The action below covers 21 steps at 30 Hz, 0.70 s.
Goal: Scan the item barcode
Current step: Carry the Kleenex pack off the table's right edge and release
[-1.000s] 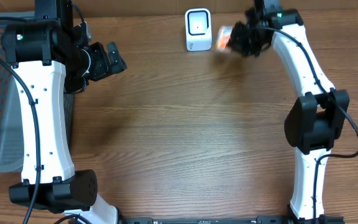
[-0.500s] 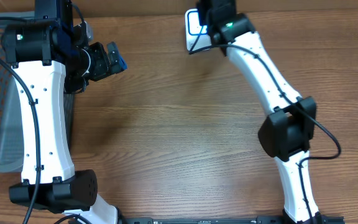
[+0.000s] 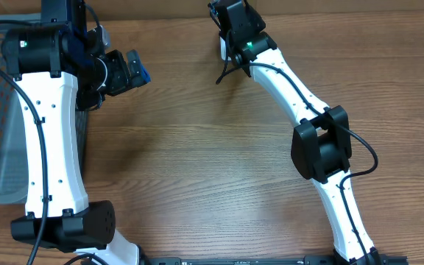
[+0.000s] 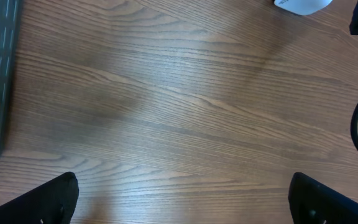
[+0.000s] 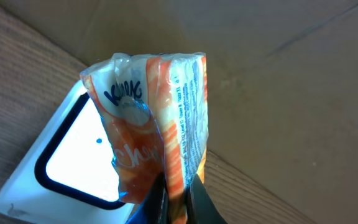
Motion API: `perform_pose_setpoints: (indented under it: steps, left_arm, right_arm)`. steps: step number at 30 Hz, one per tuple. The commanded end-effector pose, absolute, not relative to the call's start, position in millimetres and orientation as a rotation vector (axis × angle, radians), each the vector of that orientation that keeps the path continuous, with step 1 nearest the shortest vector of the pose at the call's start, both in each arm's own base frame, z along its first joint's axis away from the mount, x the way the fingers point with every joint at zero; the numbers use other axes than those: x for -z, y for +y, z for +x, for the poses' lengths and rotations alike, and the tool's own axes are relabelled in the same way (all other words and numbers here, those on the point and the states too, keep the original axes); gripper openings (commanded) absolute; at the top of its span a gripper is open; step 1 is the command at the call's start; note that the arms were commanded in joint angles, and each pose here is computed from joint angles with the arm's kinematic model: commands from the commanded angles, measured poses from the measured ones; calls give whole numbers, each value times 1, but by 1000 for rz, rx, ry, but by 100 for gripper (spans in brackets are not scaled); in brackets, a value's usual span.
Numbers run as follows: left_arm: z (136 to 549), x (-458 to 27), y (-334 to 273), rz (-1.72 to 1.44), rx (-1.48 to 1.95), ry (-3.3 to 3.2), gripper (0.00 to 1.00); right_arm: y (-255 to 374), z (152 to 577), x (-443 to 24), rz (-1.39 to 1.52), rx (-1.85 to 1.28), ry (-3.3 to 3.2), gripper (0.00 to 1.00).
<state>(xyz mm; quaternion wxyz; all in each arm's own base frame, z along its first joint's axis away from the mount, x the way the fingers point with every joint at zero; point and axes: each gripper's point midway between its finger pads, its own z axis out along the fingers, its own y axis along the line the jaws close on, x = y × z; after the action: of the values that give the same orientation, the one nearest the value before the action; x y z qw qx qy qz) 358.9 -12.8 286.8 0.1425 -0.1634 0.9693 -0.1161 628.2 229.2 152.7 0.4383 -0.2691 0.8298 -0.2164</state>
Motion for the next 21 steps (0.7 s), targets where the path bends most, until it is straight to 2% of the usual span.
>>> perform_pose_setpoints:
  steps: [1,5,11,15,21]
  left_arm:
    - [361,-283,-15,-444,335,2810,100]
    - [361,-283,-15,-444,335,2810,100]
    - [361,-283,-15,-443,335,2810,100]
    - [361,-283,-15,-444,335,2810,100]
    - [361,-283,-15,-444,335,2810,100]
  right_arm:
    - [217,630,-166,-564,578,2057,4]
    - [178,631,-183,-302,649,2065,4]
    - [96,619,-198,89,507,2184,4]
    - [5,591,-198,476,297,2323,4]
    - [-98,535,-169,834,197,2510,4]
